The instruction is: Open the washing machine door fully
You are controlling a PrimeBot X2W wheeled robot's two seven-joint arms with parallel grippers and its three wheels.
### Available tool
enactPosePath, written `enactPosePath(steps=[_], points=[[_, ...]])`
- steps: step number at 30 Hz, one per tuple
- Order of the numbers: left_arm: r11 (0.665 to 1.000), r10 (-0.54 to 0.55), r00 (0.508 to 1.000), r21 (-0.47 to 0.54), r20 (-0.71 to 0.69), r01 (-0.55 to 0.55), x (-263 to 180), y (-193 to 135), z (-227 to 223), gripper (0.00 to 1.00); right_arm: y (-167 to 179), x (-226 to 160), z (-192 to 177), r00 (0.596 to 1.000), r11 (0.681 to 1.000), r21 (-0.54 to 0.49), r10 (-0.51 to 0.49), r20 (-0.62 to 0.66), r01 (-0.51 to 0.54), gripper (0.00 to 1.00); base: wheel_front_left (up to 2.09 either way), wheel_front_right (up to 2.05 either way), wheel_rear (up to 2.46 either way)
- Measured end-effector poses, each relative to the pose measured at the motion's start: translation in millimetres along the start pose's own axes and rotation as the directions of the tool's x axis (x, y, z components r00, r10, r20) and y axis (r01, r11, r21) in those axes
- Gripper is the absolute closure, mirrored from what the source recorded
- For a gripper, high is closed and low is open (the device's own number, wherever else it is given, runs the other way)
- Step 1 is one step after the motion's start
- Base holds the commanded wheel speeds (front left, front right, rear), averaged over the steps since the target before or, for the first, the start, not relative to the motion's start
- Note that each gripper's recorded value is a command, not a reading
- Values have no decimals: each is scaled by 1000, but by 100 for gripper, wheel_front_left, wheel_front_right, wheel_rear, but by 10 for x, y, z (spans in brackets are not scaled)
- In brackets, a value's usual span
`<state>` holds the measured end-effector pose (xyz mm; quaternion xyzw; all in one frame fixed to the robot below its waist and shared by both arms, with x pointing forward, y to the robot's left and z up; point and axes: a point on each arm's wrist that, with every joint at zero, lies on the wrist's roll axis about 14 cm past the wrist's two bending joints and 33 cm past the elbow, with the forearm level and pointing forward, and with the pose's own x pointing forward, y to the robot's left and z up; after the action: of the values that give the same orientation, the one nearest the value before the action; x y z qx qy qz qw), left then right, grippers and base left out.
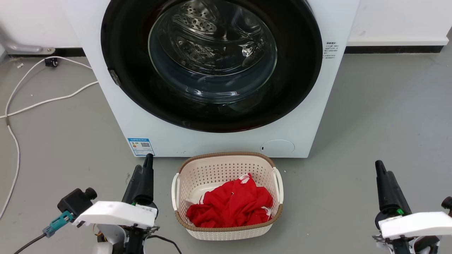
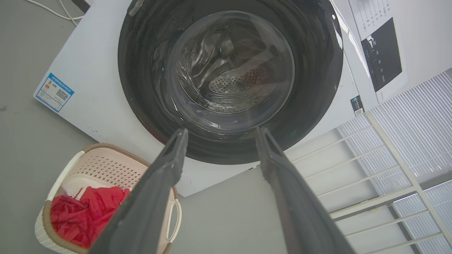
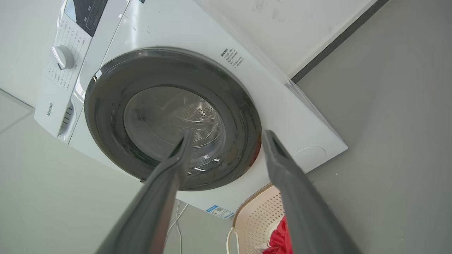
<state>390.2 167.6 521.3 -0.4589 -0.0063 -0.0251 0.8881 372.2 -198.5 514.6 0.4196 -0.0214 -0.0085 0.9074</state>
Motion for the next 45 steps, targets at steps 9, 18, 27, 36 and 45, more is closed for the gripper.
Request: enactPosePath(steps=[9,18,27,36,45], points=[[991,-12,1000,136,0,12,-5,-38,-30,0,15,-18,-39,1000,989,-147,11,-6,-12,0,0,0,0],[964,-41,999,265,0,39,9,-113,-55,0,65,-26,-43,999,959,-281,33,-9,-34,0,0,0,0],[909,-64,998,412,-6,60,3,-170,-96,0,139,-35,-72,998,908,-414,64,-21,-67,0,0,0,0],[858,-80,997,508,-6,72,-10,-198,-119,0,158,-48,-107,996,859,-505,75,-37,-84,0,0,0,0],[809,-92,996,582,-5,78,-14,-219,-134,0,158,-52,-138,995,811,-578,80,-52,-95,0,0,0,0]])
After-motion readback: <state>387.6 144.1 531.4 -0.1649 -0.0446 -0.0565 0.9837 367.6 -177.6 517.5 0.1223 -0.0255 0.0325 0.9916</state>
